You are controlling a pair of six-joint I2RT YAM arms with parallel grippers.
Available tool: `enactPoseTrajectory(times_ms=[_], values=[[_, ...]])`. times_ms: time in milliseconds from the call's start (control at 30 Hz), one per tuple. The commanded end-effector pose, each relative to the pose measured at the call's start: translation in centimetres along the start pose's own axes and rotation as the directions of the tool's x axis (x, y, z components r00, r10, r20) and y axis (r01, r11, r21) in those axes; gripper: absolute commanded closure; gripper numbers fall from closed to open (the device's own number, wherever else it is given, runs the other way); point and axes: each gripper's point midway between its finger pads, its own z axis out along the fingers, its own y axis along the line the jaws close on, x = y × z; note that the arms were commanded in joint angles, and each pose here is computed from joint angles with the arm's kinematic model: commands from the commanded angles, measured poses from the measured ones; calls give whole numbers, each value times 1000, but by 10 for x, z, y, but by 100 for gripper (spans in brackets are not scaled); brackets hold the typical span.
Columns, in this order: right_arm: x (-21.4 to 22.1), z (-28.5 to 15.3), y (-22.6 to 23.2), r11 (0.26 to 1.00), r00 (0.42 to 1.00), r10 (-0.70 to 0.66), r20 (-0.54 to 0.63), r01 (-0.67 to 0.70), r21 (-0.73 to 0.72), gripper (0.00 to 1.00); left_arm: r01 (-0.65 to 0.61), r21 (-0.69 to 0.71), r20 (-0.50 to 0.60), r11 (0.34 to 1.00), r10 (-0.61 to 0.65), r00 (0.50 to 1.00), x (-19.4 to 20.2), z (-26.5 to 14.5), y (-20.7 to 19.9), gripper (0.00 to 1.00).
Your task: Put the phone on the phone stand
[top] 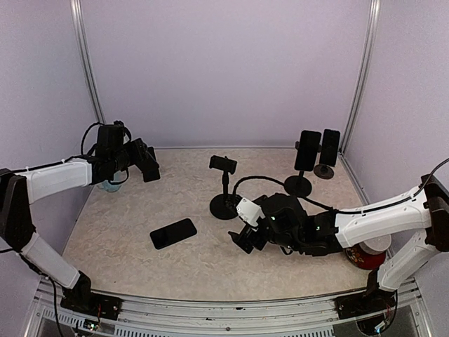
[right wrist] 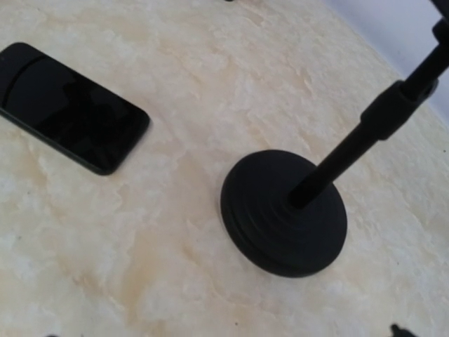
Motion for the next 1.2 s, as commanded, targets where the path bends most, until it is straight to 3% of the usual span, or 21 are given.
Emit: enactPoseTrajectory(times_ms=[0,533,1167], values=[[-5,-4,-8,999,999,37,28,-38,18,0,52,-69,124,996,-43,991,-40,0,3,67],[-2,-3,-10,999,999,41,27,-42,22,0,-48,-206,131,977,76,988,-60,36,-4,68],[2,-1,-10,999,999,43,19,-43,24,0,-163,-280,57,946,186,981,-41,74,-5,70]])
